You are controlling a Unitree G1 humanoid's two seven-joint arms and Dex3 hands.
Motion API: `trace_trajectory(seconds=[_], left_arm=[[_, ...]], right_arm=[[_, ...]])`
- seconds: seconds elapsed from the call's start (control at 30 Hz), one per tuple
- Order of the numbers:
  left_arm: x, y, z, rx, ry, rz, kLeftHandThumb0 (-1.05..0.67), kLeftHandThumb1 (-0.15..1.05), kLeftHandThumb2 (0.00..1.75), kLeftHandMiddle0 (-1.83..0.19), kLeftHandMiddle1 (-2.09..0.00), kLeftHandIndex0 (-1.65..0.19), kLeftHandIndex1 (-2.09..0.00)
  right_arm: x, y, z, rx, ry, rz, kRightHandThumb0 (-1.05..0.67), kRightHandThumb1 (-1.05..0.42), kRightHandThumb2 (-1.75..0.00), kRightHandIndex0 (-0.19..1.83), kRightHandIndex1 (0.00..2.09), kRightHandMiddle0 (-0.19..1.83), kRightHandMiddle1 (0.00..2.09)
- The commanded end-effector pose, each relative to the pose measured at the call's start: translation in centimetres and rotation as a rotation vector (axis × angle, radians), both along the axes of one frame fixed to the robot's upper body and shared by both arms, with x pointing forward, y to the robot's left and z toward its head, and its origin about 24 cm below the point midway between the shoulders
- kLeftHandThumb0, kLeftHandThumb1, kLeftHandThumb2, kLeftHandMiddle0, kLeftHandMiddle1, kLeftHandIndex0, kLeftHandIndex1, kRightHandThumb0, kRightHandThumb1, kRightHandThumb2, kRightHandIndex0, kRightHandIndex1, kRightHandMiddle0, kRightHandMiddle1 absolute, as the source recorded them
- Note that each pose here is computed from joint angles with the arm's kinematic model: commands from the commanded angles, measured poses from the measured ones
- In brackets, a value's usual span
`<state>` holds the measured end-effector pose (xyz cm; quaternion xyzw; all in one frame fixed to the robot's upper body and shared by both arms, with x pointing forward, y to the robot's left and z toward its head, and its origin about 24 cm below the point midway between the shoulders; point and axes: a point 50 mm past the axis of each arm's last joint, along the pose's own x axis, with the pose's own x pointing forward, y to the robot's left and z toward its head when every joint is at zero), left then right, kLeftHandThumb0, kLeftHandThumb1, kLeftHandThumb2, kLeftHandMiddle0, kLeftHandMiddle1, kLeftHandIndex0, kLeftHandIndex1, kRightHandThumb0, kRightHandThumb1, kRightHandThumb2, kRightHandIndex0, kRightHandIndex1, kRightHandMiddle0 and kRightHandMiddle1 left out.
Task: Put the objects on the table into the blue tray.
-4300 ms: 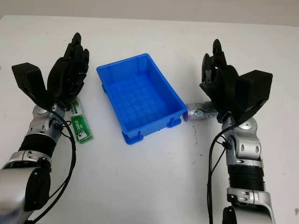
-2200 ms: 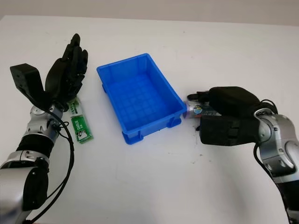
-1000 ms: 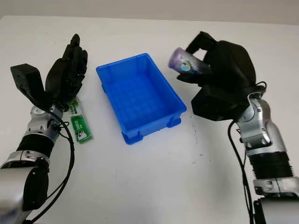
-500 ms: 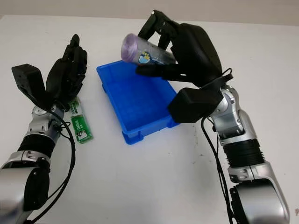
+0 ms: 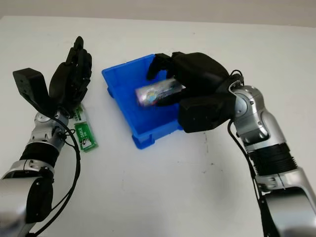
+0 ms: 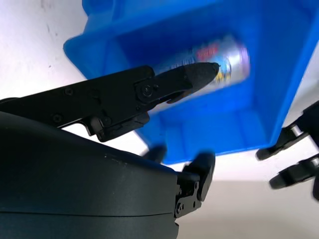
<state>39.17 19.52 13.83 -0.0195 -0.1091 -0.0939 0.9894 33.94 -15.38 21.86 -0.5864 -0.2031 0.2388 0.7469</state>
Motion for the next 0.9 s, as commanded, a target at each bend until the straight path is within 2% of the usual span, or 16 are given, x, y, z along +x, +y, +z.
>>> trace_trajectory(seconds=[0.0,0.07,0.2,0.3,0.37,0.47,0.57,0.63,0.77,0.87], left_arm=[[0.0,-0.2,0.2,-0.006,-0.017,-0.002,-0.76,1.05,0.59,0.19,0.00,0.19,0.00],[0.0,-0.2,0.2,-0.006,-0.016,-0.002,-0.76,1.05,0.59,0.19,0.00,0.19,0.00],[-0.1,-0.2,0.1,-0.006,-0.018,0.002,-0.76,1.05,0.59,0.19,0.00,0.19,0.00],[-0.1,-0.1,0.0,-0.003,-0.016,0.010,-0.76,1.05,0.60,0.19,0.00,0.19,0.00],[-0.1,-0.1,0.0,-0.001,-0.018,0.012,-0.76,1.05,0.60,0.19,0.00,0.19,0.00],[-0.2,-0.1,0.0,-0.002,-0.019,0.010,-0.76,1.05,0.60,0.19,0.00,0.19,0.00],[-0.2,0.0,0.0,-0.004,-0.019,0.011,-0.76,1.05,0.60,0.19,0.00,0.19,0.00],[-0.1,0.1,0.1,-0.001,-0.018,0.013,-0.76,1.05,0.59,0.19,0.00,0.19,0.00],[-0.1,0.3,0.2,0.002,-0.015,0.012,-0.76,1.05,0.59,0.19,0.00,0.19,0.00],[-0.1,0.4,0.2,0.007,-0.014,0.008,-0.76,1.05,0.59,0.19,0.00,0.19,0.00]], right_arm=[[-0.5,0.3,0.1,0.004,-0.012,0.028,-0.60,-1.05,-0.11,-0.17,0.06,-0.17,0.08],[-0.6,0.3,0.0,0.028,-0.031,0.036,-0.61,-1.05,-0.14,-0.19,0.02,-0.19,0.02],[-0.9,0.3,0.0,0.152,-0.147,0.036,-0.61,-1.05,-0.13,-0.17,0.03,-0.16,0.02],[-0.8,-0.1,0.1,0.361,-0.199,0.045,-0.59,-1.05,-0.14,-0.14,0.05,-0.11,0.05],[-0.6,-0.6,0.4,0.470,-0.232,0.033,-0.62,-1.05,-0.22,-0.14,0.05,-0.12,0.05],[-0.3,-1.9,0.8,0.554,-0.263,-0.053,-0.69,-1.05,-0.38,-0.15,0.05,-0.13,0.04],[0.4,-3.6,0.2,0.628,-0.215,-0.153,-0.69,-1.05,-0.48,-0.14,0.05,-0.12,0.05],[1.0,-4.8,-0.6,0.644,-0.153,-0.234,-0.70,-1.05,-0.56,-0.16,0.04,-0.14,0.04],[1.8,-7.0,-2.7,0.723,-0.012,-0.390,-0.69,-1.05,-0.62,-0.17,0.04,-0.15,0.04],[1.9,-8.3,-4.4,0.795,0.088,-0.464,-0.67,-1.05,-0.65,-0.19,0.04,-0.16,0.04]])
